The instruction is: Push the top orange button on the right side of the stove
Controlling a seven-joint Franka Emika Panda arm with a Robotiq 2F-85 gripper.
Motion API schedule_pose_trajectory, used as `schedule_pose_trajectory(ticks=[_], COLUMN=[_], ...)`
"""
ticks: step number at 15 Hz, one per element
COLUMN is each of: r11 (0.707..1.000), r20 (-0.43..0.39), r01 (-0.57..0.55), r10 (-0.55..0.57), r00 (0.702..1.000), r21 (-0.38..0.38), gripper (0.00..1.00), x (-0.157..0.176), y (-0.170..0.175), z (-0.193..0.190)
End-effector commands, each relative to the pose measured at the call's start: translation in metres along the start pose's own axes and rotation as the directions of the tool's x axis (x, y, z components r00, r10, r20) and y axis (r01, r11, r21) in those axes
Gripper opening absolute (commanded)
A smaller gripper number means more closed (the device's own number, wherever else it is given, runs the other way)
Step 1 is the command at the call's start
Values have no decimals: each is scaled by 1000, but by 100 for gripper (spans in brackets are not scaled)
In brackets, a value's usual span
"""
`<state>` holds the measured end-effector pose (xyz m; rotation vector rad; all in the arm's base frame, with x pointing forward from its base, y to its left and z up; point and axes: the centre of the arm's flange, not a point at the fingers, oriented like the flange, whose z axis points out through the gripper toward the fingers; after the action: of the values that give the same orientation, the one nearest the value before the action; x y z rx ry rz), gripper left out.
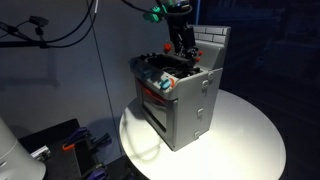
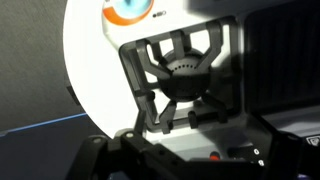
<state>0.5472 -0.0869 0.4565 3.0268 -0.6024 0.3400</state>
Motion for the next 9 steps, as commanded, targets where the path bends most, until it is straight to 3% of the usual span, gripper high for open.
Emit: schedule_pose_trajectory(ticks=[1, 4, 9], r11=[998, 996, 997], r20=[97, 162, 201], r01=[50, 76, 71], r10=[-53, -82, -74], r00=[994, 983, 977], r21=[31, 44, 22], gripper=[100, 100, 100], x=[-24, -37, -48], y=[9, 13, 18], z=[-28, -47, -67])
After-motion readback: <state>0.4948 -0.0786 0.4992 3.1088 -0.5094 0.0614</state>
